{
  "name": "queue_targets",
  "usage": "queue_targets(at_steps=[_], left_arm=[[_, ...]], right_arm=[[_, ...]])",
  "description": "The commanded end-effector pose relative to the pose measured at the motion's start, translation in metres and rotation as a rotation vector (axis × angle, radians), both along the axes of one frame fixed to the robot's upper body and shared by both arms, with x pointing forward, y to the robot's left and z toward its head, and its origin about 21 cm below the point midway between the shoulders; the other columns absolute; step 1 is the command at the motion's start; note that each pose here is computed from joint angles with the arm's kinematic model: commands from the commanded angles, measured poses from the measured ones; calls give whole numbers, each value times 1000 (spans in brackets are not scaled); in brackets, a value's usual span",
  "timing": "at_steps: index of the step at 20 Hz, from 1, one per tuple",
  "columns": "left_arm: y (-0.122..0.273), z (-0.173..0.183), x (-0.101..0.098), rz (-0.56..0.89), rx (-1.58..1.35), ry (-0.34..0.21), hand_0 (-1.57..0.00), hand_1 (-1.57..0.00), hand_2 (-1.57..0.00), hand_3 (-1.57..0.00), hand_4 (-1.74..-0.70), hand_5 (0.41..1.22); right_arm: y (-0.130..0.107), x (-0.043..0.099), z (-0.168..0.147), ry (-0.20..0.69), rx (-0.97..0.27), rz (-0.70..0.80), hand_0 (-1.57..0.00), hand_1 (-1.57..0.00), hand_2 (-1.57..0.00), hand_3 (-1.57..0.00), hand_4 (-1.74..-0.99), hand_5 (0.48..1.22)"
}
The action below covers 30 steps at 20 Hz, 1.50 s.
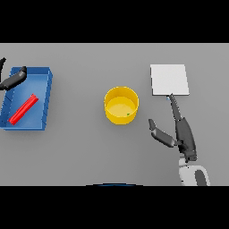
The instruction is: Pick up the red beaker and tilt it to pour out 1 green nut into yellow bowl. Pick up the yellow bowl and place it on the metallic measuring scale.
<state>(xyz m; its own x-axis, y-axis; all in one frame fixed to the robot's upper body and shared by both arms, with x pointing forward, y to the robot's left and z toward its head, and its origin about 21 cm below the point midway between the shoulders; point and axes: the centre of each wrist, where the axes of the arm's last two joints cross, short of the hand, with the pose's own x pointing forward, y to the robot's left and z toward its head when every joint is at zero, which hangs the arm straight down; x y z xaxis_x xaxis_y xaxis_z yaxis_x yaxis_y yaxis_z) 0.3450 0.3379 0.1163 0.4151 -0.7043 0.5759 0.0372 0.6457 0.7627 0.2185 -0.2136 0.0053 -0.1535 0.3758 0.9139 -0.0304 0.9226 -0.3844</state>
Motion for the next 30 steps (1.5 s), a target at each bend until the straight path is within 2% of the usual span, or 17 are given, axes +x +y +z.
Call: queue_targets(at_steps=[1,3,5,7,10,14,16,22,27,30], left_arm=[[-1,-3,-2,-3,-7,-3,-50,-41,-41,-39,-786,671],[-2,-8,1,-5,-20,-14,-32,-26,-26,-24,-780,679],[-3,-8,3,1,-8,-18,-20,-16,-16,-15,-779,693],[-7,-6,2,-7,-18,-21,-12,-10,-10,-9,-786,704],[-7,-7,1,-14,-20,-12,-6,-5,-5,-4,-794,710],[-7,-8,3,-9,-17,-4,-2,-1,-1,-1,-793,712],[-9,-11,2,-12,-23,-8,-1,0,0,0,-794,719],[-11,-9,1,-27,-14,-14,1,1,1,1,-799,720],[-7,-6,0,-23,-16,-14,1,1,1,1,-793,720],[-10,-5,3,-29,-14,-15,1,1,1,1,-795,729]], right_arm=[[4,-1,-1,18,-13,6,1,1,1,1,-1198,662],[2,8,2,2,-29,84,1,1,1,1,-1162,694],[2,20,17,-30,-119,159,1,1,1,1,-1202,709],[2,27,21,-19,-202,234,1,1,1,1,-1234,707],[3,45,37,-12,-411,308,1,1,1,1,-1278,683],[16,68,53,-65,-691,455,1,1,1,1,-1276,668],[24,76,58,-79,-768,532,1,1,1,1,-1270,664],[43,99,67,-68,-903,682,1,1,1,1,-1276,670],[65,115,58,-32,-973,786,1,1,1,1,-1250,686],[66,122,53,-2,-1001,834,1,1,1,1,-1243,682]])
